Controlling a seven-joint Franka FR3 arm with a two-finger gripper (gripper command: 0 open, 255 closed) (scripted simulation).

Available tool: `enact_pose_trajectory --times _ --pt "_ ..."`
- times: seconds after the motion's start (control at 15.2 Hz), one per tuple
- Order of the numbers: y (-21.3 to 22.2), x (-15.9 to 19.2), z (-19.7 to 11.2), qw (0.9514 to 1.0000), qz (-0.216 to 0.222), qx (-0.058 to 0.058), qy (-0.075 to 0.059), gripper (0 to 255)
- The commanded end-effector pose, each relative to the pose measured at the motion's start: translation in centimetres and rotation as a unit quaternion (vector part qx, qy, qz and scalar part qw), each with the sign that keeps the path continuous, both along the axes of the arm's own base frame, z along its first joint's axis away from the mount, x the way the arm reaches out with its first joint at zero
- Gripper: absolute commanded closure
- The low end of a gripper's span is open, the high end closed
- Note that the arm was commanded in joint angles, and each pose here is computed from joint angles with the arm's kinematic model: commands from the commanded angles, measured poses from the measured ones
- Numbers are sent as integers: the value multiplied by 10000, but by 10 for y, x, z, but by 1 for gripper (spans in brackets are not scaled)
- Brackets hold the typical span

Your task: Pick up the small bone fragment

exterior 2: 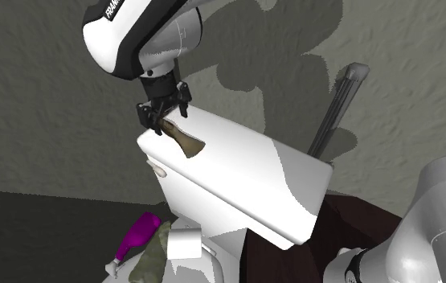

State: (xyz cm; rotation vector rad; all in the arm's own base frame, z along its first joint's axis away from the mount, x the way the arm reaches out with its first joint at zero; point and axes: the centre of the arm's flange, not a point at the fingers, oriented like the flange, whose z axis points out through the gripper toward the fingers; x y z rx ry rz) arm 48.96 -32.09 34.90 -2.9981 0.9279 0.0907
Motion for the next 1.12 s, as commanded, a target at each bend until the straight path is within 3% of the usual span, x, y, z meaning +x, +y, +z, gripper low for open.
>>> enact_pose_trajectory --times 0.0,0.46,0.53,1.06 --pt "-4 -1 -9 10000 -27 -8 3 0" --pt "-4 -1 -38 10000 -27 -8 3 0" --pt "-5 0 -39 10000 -27 -8 3 255" --pt "-5 0 -39 10000 -27 -8 3 255"
